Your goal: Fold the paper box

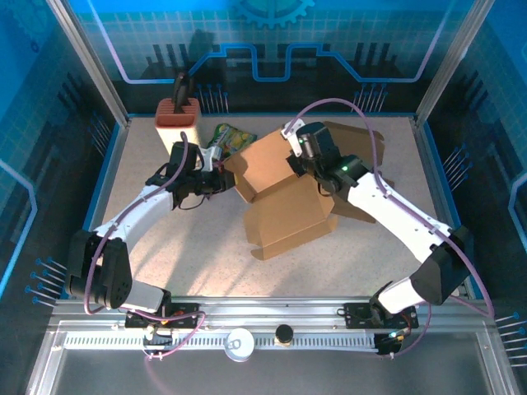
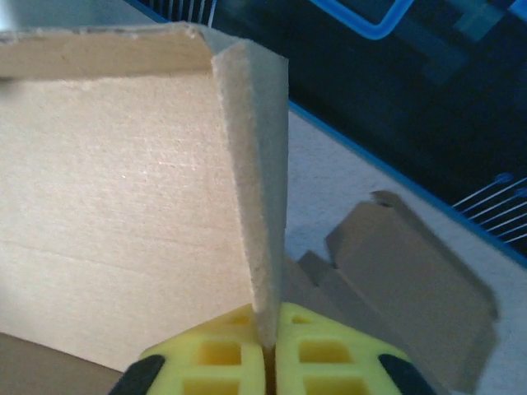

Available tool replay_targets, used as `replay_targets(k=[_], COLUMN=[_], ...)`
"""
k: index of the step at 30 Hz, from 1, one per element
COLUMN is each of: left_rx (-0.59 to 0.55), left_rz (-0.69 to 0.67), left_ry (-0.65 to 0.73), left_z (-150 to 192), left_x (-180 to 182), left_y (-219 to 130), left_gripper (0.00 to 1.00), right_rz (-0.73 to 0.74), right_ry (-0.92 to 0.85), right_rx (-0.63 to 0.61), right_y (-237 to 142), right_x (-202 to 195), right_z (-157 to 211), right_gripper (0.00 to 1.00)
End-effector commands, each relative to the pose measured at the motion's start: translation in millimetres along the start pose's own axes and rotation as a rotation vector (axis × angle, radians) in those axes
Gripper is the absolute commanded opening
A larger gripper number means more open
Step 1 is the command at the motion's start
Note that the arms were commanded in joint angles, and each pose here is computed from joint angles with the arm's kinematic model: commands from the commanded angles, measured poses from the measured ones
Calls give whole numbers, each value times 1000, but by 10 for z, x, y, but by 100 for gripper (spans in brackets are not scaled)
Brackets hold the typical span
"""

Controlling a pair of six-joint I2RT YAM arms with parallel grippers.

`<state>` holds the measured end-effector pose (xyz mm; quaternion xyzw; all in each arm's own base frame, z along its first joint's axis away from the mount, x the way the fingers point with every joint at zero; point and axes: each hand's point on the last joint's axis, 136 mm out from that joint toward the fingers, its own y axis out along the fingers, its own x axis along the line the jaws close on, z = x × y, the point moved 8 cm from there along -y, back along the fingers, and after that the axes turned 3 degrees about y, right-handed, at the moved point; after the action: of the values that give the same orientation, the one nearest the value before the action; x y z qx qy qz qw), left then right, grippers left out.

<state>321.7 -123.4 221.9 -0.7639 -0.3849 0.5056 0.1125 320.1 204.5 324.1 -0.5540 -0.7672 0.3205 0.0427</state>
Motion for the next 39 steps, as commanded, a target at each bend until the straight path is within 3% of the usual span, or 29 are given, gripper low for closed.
replay_targets(k=[1, 4, 9, 15, 22, 24, 28, 39], left_rx=[-53, -48, -41, -40, -39, -41, -46, -52], left_rz=[64, 49, 36, 29, 17, 14, 3, -95], left_ry=[100, 104, 106, 110, 108, 108, 103, 13], left_z=[-146, -146, -134, -130, -135, -137, -136, -110], left_x=[-274, -283, -290, -289, -283, -282, -274, -262], left_y=[-123, -117, -105, -106, -102, -105, -111, -55], left_gripper=[0, 0, 0, 0, 0, 0, 0, 0], right_rz=[88, 126, 124, 145, 184, 193, 221, 557], right_ry=[-33, -42, -41, -45, -38, -32, -22, 34], right_rx=[-18, -9, 9, 24, 38, 36, 41, 137], right_y=[-3, 10, 61, 92, 133, 134, 123, 144], right_x=[86, 117, 128, 115, 98, 84, 69, 1], right_z=[-92, -97, -142, -208, -202, -214, -215, -91], right_gripper=[0, 0, 11, 12, 21, 19, 1, 0])
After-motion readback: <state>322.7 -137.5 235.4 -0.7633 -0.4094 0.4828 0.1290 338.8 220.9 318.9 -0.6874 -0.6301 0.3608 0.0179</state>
